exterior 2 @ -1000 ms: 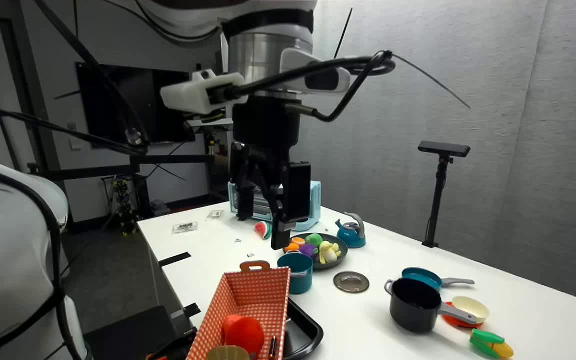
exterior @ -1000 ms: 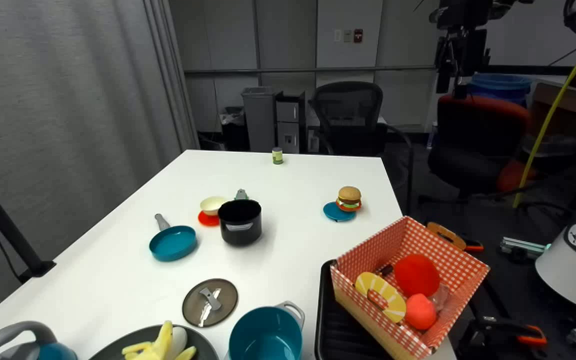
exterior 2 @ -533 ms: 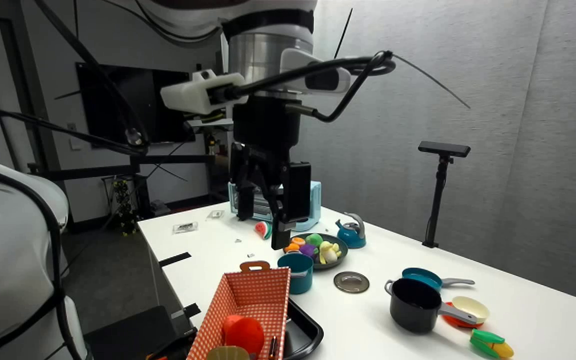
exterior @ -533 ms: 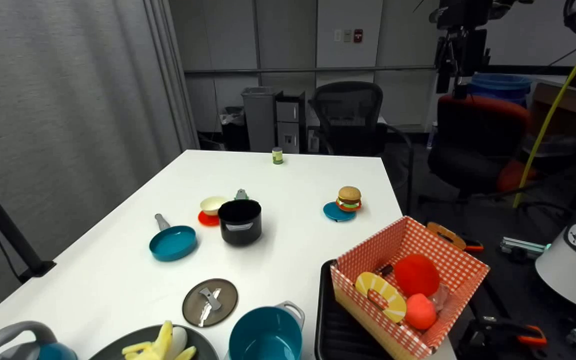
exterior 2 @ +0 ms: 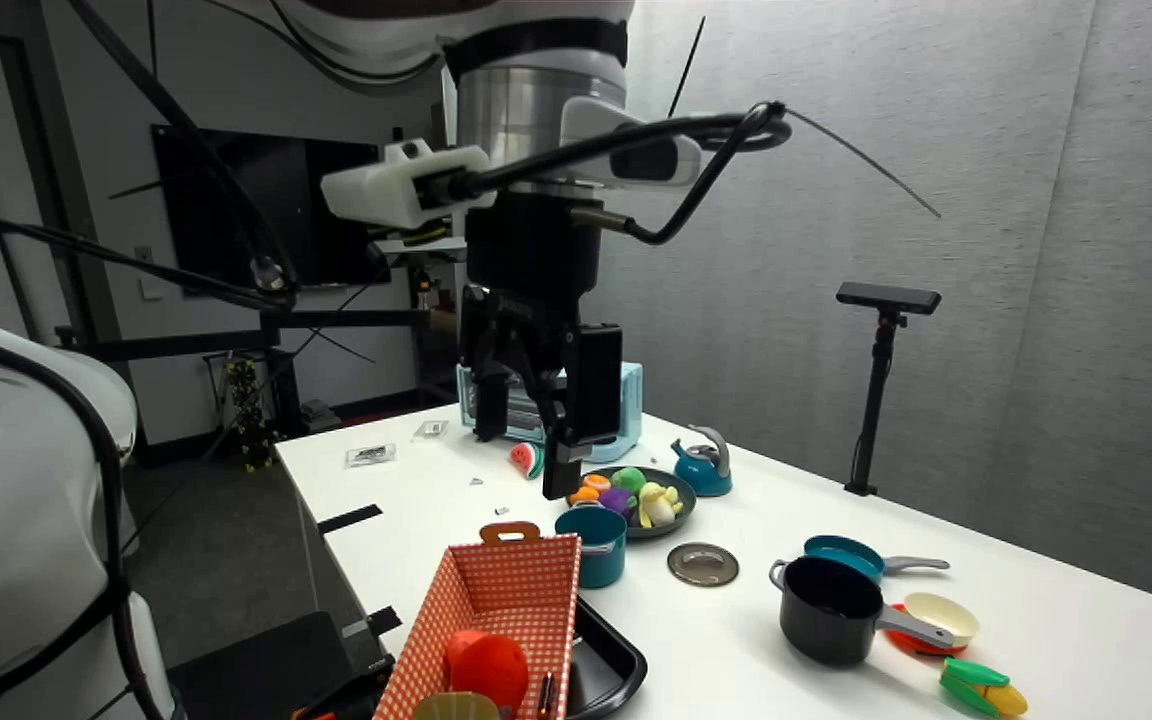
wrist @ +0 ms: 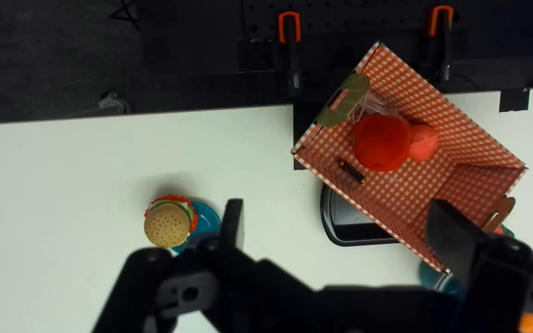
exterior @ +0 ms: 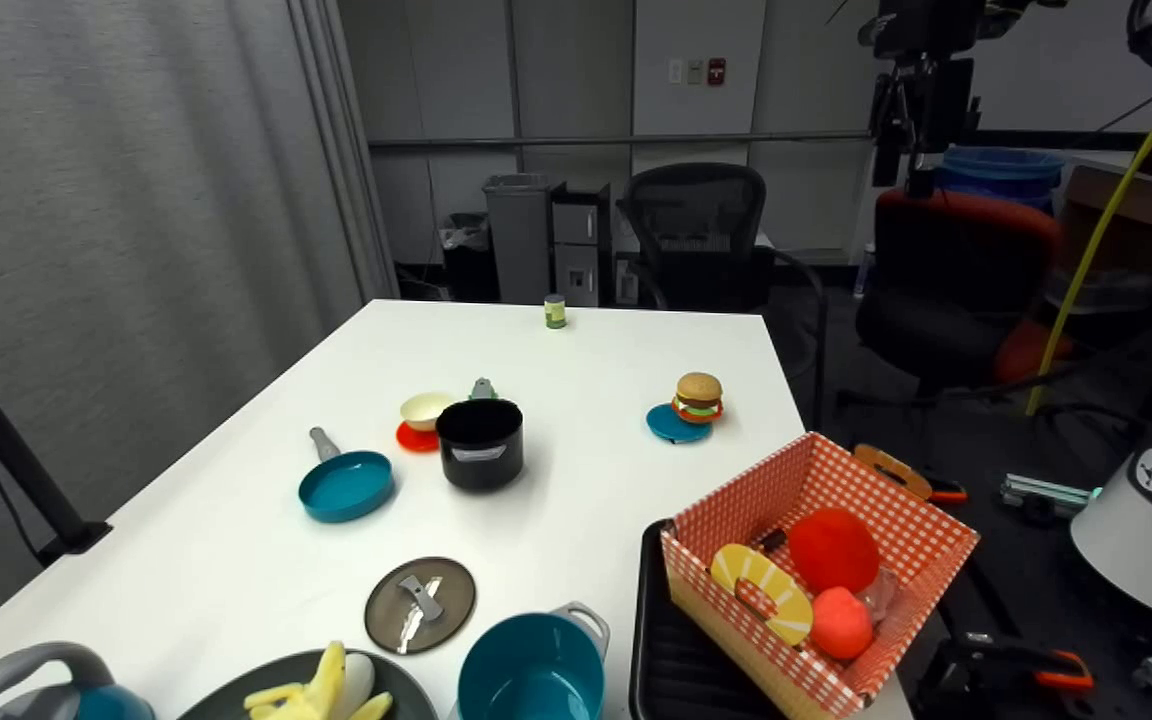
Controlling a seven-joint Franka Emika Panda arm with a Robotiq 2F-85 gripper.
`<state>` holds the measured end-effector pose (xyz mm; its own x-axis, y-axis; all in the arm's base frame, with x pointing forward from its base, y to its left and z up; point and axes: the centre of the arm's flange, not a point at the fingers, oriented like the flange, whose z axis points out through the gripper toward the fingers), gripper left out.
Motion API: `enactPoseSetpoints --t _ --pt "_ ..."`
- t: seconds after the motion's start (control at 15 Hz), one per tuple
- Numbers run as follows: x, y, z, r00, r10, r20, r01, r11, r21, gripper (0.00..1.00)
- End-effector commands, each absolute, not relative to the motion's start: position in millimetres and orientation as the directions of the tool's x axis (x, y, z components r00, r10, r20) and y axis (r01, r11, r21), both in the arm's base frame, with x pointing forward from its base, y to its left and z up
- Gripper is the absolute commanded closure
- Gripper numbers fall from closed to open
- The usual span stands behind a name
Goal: Pick up the lid from the table and put it on the black pot
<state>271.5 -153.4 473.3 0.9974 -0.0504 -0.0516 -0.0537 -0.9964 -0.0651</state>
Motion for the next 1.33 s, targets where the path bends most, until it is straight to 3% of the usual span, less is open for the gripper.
enactPoseSetpoints --t 0.0,0.53,1.27 --pt "272 -153 473 0.997 -0.05 -0.052 -0.054 -0.996 -0.065 0.0" --pt "277 -152 471 0.997 -0.057 -0.053 -0.06 -0.996 -0.066 0.0" --pt "330 -118 428 0.985 -0.002 -0.173 -0.005 -1.0 -0.018 0.0"
